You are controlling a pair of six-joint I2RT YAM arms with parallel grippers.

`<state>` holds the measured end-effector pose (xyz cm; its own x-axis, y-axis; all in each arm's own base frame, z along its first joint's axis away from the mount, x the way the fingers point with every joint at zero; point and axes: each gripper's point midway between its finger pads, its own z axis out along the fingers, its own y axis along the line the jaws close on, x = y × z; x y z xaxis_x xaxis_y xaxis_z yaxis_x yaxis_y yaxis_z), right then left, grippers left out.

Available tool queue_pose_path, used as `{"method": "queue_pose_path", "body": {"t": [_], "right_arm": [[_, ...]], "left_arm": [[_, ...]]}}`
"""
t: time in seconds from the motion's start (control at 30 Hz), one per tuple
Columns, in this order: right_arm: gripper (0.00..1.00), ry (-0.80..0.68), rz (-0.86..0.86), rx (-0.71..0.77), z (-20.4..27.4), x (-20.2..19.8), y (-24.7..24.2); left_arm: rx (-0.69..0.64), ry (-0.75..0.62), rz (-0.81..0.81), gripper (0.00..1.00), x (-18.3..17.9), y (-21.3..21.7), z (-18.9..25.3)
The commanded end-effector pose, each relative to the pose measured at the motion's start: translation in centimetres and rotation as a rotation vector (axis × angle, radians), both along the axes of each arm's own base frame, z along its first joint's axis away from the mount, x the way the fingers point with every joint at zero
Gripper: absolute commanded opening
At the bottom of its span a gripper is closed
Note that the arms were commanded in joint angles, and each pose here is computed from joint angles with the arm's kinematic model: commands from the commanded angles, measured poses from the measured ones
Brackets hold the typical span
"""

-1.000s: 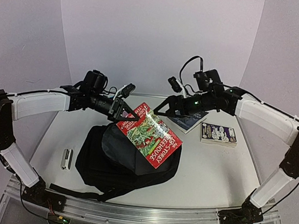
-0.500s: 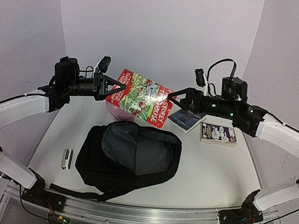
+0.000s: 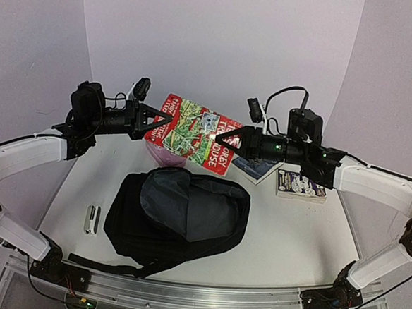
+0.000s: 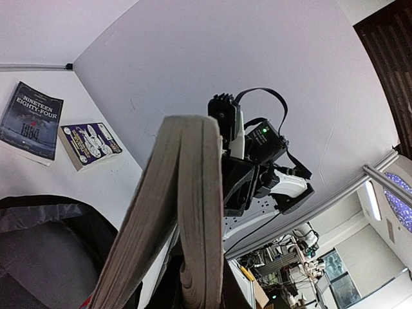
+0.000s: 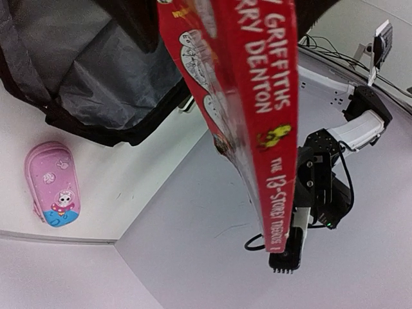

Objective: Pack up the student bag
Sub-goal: Pick up the book from the center of the board.

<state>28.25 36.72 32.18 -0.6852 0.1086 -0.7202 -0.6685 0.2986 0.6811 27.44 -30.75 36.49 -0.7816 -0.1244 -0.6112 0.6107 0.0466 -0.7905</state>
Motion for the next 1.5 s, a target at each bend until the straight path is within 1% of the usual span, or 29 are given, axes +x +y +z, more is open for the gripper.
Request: {"method": "queue_pose_path", "body": {"t": [0.0,0.03,0.07,0.1,0.13,0.17,0.2,0.27,0.33,0.4,0.43,0.5,0.57,0.63,0.8,0.9,0.97,1.07,1.13,1.3,1.33,1.47], "right_arm": [[0.24,-0.083,0.027,0.097,4.0,-0.5,0.3],[0.12,-0.082,0.016,0.1,4.0,-0.4,0.2],[0.04,-0.081,-0.008,0.101,4.0,-0.1,0.0],[0.0,-0.082,-0.04,0.1,4.0,0.3,-0.3],[0.0,-0.084,-0.073,0.099,4.0,0.6,-0.7],[0.0,-0.09,-0.123,0.098,4.1,1.1,-1.3],[0.0,-0.091,-0.177,0.091,4.2,1.7,-2.0],[0.0,-0.096,-0.309,0.047,3.9,3.3,-3.7],[0.0,-0.085,-0.421,-0.017,3.3,4.7,-5.4],[0.0,-0.062,-0.5,-0.085,2.5,6.1,-7.0],[0.0,-0.045,-0.522,-0.109,2.1,6.7,-7.8],[0.0,-0.003,-0.549,-0.16,0.9,7.5,-9.1],[0.0,0.033,-0.565,-0.185,0.0,8.1,-10.5],[0.0,0.066,-0.568,-0.197,-0.6,8.4,-11.4],[0.0,0.142,-0.49,-0.203,-1.4,7.4,-11.8],[0.0,0.188,-0.423,-0.215,-2.1,6.3,-11.2],[0.0,0.216,-0.404,-0.241,-2.9,5.7,-11.2],[0.0,0.255,-0.376,-0.284,-4.2,4.8,-11.3],[0.0,0.281,-0.348,-0.29,-4.9,4.2,-11.1],[0.0,0.358,-0.227,-0.275,-6.5,1.9,-9.9],[0.0,0.373,-0.203,-0.276,-6.9,1.5,-9.6],[0.0,0.432,-0.123,-0.292,-8.9,-0.2,-8.5]], "left_arm": [[-0.114,-0.116,0.046,0.0,-0.1,0.9,3.8],[-0.11,-0.109,0.049,0.0,0.0,0.9,3.5],[-0.093,-0.099,0.051,0.07,0.2,0.8,2.9],[-0.064,-0.082,0.057,0.18,0.4,0.7,2.2],[-0.018,-0.054,0.075,0.29,0.8,0.8,1.0],[0.025,-0.043,0.113,0.44,1.4,1.0,0.0],[0.088,0.004,0.146,0.59,1.8,1.3,-1.7],[0.211,0.067,0.235,0.75,2.6,2.4,-4.8],[0.34,0.143,0.328,0.87,2.9,4.1,-8.2],[0.468,0.219,0.413,0.93,2.9,6.0,-11.4],[0.519,0.249,0.448,0.95,2.9,6.9,-12.6],[0.609,0.317,0.481,0.96,2.1,8.2,-15.1],[0.643,0.367,0.484,0.98,1.3,8.8,-16.6],[0.648,0.416,0.466,0.98,0.5,8.8,-17.9],[0.648,0.55,0.424,0.99,-0.5,8.3,-20.9],[0.668,0.603,0.421,0.98,-0.7,8.3,-22.5],[0.657,0.615,0.403,0.96,-0.6,7.8,-22.8],[0.609,0.617,0.361,0.88,-0.3,6.8,-22.8],[0.602,0.635,0.344,0.81,-0.3,6.4,-23.4],[0.633,0.679,0.334,0.65,-0.4,6.3,-25.3],[0.642,0.684,0.334,0.61,-0.4,6.4,-25.6],[0.704,0.685,0.334,0.49,-0.5,6.7,-26.3]]}}
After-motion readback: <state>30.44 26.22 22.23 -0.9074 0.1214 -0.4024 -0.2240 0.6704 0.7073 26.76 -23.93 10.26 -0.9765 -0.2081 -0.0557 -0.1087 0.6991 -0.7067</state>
